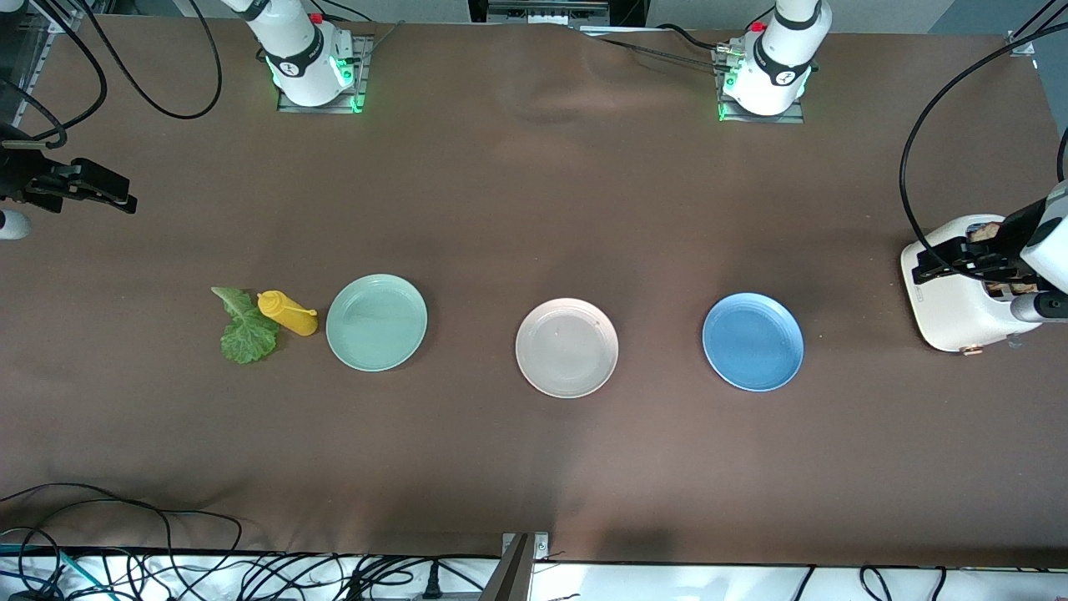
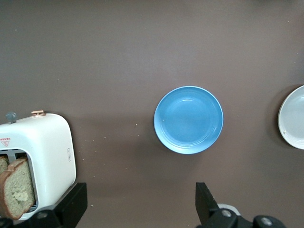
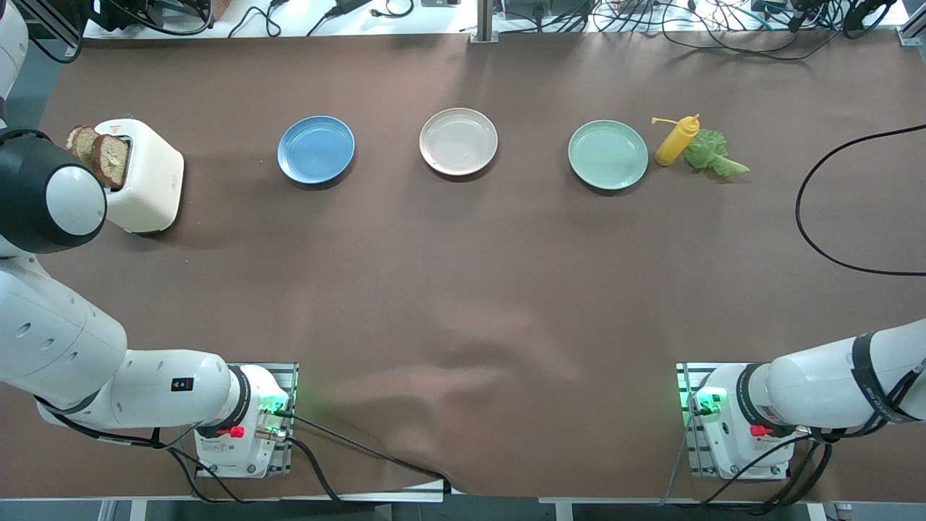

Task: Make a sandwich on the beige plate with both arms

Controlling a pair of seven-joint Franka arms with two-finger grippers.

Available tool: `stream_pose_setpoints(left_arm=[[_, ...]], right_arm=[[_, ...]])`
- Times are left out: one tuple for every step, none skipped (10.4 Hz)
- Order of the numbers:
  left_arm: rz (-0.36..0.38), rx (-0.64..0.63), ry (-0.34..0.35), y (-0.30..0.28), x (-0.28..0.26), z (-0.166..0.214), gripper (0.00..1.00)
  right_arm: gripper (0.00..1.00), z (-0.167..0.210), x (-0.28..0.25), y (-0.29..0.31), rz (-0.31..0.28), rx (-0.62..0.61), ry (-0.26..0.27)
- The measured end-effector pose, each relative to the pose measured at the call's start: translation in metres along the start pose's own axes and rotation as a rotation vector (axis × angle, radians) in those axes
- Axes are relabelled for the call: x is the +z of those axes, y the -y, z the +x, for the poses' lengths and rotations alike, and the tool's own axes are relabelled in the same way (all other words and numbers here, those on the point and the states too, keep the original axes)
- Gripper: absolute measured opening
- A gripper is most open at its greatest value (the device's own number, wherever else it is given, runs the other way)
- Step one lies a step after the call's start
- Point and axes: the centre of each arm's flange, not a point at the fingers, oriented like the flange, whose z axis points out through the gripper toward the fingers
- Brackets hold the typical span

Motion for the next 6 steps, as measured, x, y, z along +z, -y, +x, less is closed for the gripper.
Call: stream_pose_setpoints(left_arm=[[0.000,-0.001,0.000,0.0007,0.0000,0.0000,1.00],[0.000,-0.001,0.000,0.0018,0.0000,-0.0001,1.00],[0.000,-0.002,0.000,0.0028,0.0000,-0.0001,1.00],[0.000,-0.002,0.001,0.0029,0.0000,-0.0001,1.00],[0.000,-0.001,0.001,0.0028,0.0001,-0.0002,1.00],[0.000,0.000,0.002,0.0028,0.0005,-0.0002,1.00]], right_arm=[[1.00,0.0000,0.0000,-0.0002,0.000,0.000,0.000],[1.00,0.0000,0.0000,-0.0002,0.000,0.000,0.000],[1.00,0.0000,0.0000,-0.0003,0.000,0.000,0.000],[1.00,0.0000,0.0000,-0.0003,0.000,0.001,0.000],[1.00,0.0000,0.0000,-0.0007,0.000,0.001,0.000],[1.00,-0.0001,0.0000,-0.0012,0.000,0.002,0.000]])
